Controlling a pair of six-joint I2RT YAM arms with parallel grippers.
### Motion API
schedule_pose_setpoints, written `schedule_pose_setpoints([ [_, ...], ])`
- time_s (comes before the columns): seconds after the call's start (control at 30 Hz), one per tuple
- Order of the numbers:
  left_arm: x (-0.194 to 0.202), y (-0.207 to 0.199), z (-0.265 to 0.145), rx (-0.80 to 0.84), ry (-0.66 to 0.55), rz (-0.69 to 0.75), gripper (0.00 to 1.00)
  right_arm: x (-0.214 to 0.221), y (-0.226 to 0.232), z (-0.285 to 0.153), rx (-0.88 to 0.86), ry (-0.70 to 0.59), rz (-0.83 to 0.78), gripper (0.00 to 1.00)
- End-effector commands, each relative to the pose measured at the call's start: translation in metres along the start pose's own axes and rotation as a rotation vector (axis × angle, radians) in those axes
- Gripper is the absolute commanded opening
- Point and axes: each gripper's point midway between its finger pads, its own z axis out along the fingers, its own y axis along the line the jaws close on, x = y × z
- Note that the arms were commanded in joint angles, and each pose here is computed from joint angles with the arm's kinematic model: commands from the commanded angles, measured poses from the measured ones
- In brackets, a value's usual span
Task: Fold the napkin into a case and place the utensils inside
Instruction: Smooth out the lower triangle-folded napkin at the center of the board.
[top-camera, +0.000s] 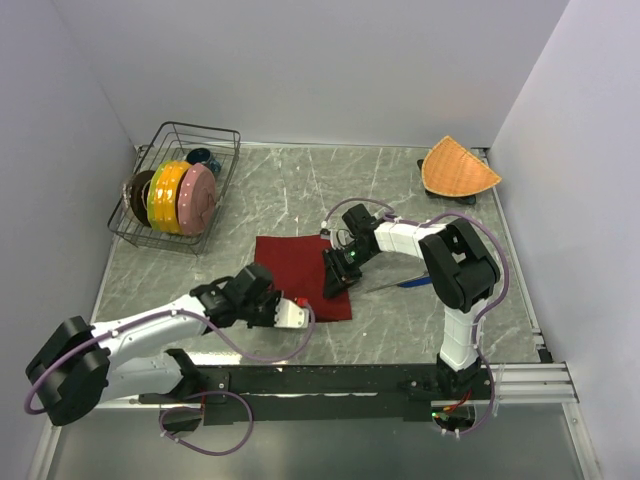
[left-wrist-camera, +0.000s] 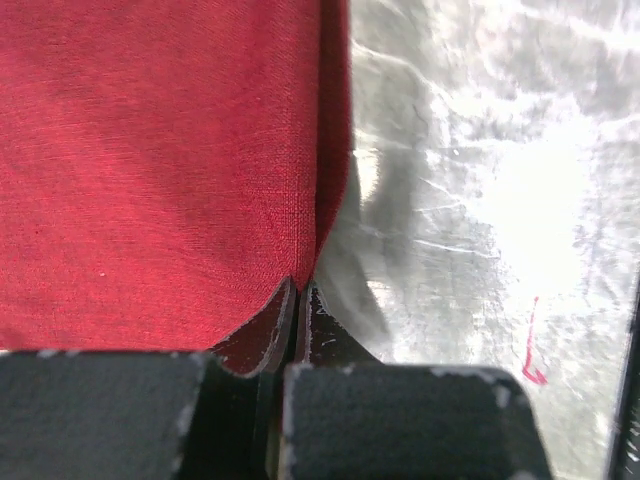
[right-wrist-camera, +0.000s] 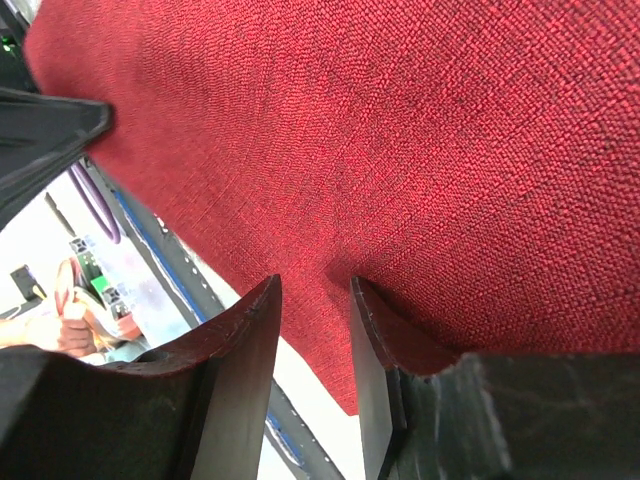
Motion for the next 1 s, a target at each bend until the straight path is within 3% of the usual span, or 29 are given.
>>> schedule_pose_setpoints([
  [0.0,-0.021,0.000,-0.007,0.113,-0.058,-0.085,0.01,-0.010,0.004,-0.003,0.013,-0.016,-0.058,0.41],
  [0.47,-0.013,0.002,-0.008,0.275,-0.044,-0.194,0.01,-0.025,0.016,-0.013,0.010,-0.046,-0.081,0.42],
  [0.57,-0.011,0.003,-0.009,0.268,-0.032,-0.194,0.11,-0.030,0.022,-0.020,0.012,-0.061,-0.093,0.43],
  [0.67,-0.012,0.005,-0.014,0.259,-0.034,-0.201,0.31,-0.032,0.029,-0.030,0.013,-0.073,-0.099,0.43],
  [0.87,-0.014,0.024,-0.030,0.215,-0.060,-0.286,0.47,-0.023,0.032,-0.041,0.039,-0.084,-0.092,0.44],
  [0.97,-0.006,0.028,-0.027,0.188,-0.037,-0.319,0.48,-0.012,0.024,-0.038,0.055,-0.060,-0.069,0.44],
])
